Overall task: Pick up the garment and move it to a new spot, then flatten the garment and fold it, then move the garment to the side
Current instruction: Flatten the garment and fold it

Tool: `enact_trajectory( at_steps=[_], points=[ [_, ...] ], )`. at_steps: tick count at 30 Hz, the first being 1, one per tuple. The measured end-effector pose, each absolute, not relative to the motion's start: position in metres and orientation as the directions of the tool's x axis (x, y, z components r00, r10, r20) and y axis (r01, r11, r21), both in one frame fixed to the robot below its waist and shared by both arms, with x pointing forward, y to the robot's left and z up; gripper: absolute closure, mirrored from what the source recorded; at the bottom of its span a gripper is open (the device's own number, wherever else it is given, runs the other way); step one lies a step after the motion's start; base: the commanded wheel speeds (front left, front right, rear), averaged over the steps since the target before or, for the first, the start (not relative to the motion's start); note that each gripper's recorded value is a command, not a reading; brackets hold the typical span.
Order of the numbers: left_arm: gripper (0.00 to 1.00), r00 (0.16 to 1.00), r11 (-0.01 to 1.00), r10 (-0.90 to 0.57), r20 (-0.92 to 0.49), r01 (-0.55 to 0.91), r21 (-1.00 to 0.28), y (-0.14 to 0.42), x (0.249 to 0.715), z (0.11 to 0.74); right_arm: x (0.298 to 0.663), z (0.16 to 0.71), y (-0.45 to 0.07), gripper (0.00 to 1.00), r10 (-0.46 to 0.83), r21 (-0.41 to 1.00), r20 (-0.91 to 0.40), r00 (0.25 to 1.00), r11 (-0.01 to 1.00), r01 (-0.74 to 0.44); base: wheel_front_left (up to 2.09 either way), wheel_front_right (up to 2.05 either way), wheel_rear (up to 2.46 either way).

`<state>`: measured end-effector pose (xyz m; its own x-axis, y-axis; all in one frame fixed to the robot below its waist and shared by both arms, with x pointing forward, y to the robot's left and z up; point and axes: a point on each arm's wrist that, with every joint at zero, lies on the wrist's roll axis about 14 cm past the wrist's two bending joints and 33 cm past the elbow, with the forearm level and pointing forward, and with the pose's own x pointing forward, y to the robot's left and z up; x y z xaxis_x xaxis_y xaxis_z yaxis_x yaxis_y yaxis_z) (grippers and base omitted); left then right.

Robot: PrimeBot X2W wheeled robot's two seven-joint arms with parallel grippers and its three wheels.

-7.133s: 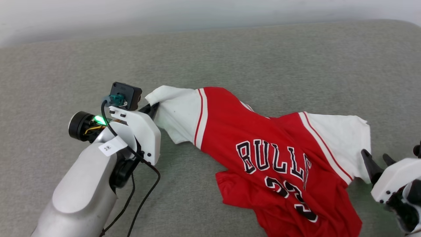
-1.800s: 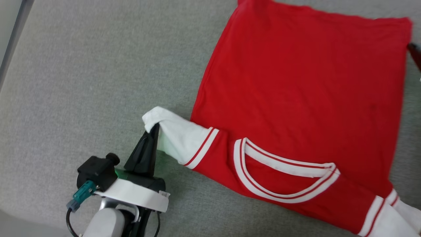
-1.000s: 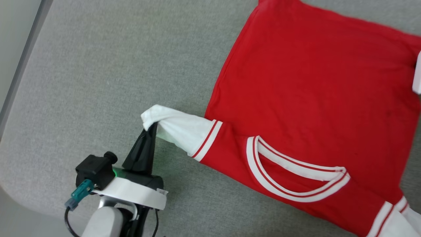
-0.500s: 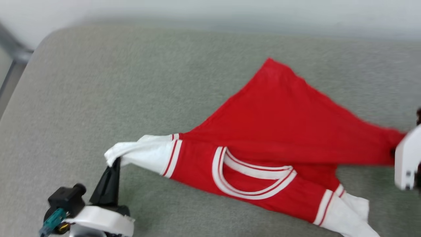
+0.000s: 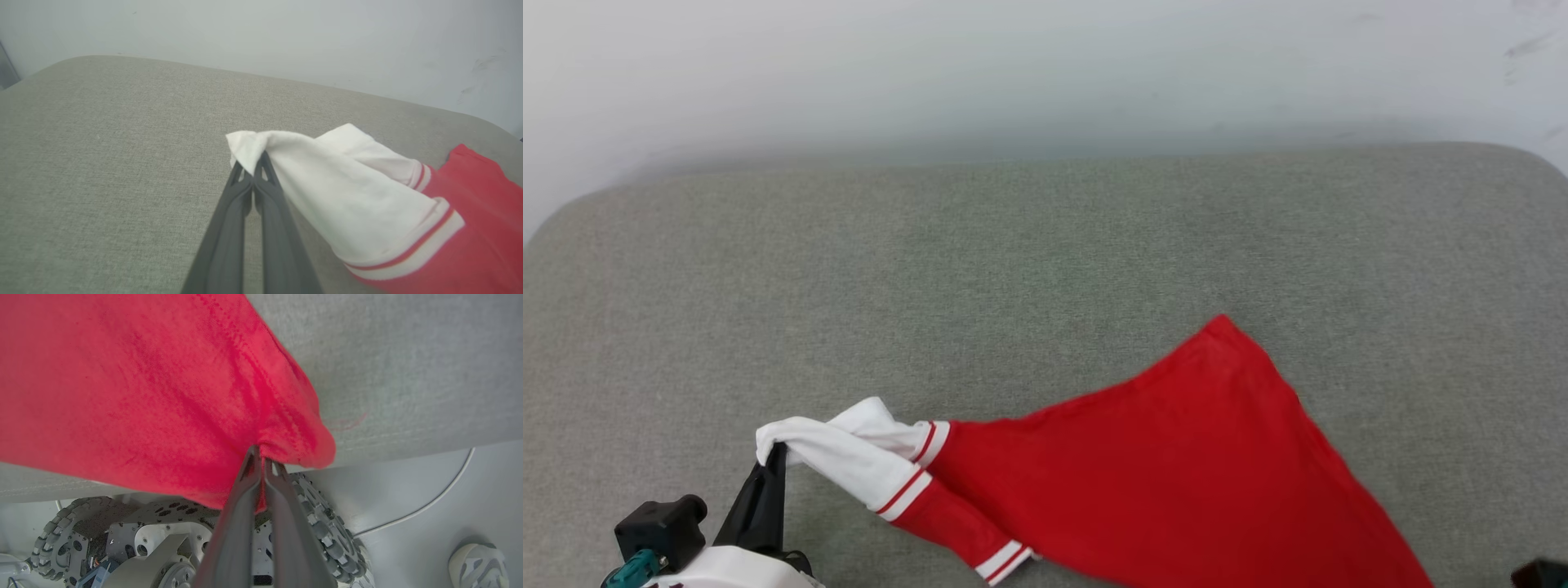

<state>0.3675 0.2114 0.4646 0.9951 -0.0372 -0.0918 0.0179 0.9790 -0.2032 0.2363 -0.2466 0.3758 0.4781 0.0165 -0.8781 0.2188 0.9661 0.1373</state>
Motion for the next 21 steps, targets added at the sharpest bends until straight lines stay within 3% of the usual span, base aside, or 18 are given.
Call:
enact_trajectory(
  at_steps=[2, 3, 4, 5, 9, 14, 21],
  points=[
    [1.00, 0.995, 0.978, -0.041, -0.090, 0.022, -0.205, 0.210, 0.368, 0.466, 0.218, 0.368, -0.243, 1.00, 0.024, 0.149, -0.893, 0.450, 0.958, 0.244, 0.00, 0.00, 0.00],
    [1.00, 0.995, 0.979, -0.043, -0.092, 0.023, -0.204, 0.209, 0.368, 0.465, 0.213, 0.366, -0.241, 0.78, 0.033, 0.165, -0.891, 0.452, 0.953, 0.254, 0.00, 0.00, 0.00],
    [1.00, 0.995, 0.979, -0.045, -0.094, 0.025, -0.204, 0.208, 0.368, 0.465, 0.212, 0.364, -0.239, 0.17, 0.037, 0.179, -0.885, 0.464, 0.947, 0.265, 0.00, 0.00, 0.00],
    [1.00, 0.994, 0.978, -0.047, -0.098, 0.026, -0.205, 0.208, 0.368, 0.464, 0.214, 0.365, -0.240, 0.00, 0.029, 0.183, -0.873, 0.487, 0.945, 0.270, 0.00, 0.00, 0.00],
    [1.00, 0.993, 0.976, -0.056, -0.106, 0.032, -0.214, 0.205, 0.369, 0.462, 0.240, 0.377, -0.249, 0.00, -0.023, 0.227, -0.754, 0.656, 0.929, 0.293, 0.00, 0.00, 0.00],
    [1.00, 0.993, 0.975, -0.064, -0.101, 0.041, -0.216, 0.202, 0.372, 0.463, 0.293, 0.411, -0.262, 0.00, -0.122, 0.255, -0.503, 0.856, 0.925, 0.282, 0.00, 0.00, 0.00],
    [1.00, 0.996, 0.973, -0.069, -0.065, 0.053, -0.223, 0.197, 0.384, 0.471, 0.369, 0.448, -0.253, 0.00, -0.115, 0.256, -0.248, 0.962, 0.950, 0.179, 0.00, 0.00, 0.00]
  ],
)
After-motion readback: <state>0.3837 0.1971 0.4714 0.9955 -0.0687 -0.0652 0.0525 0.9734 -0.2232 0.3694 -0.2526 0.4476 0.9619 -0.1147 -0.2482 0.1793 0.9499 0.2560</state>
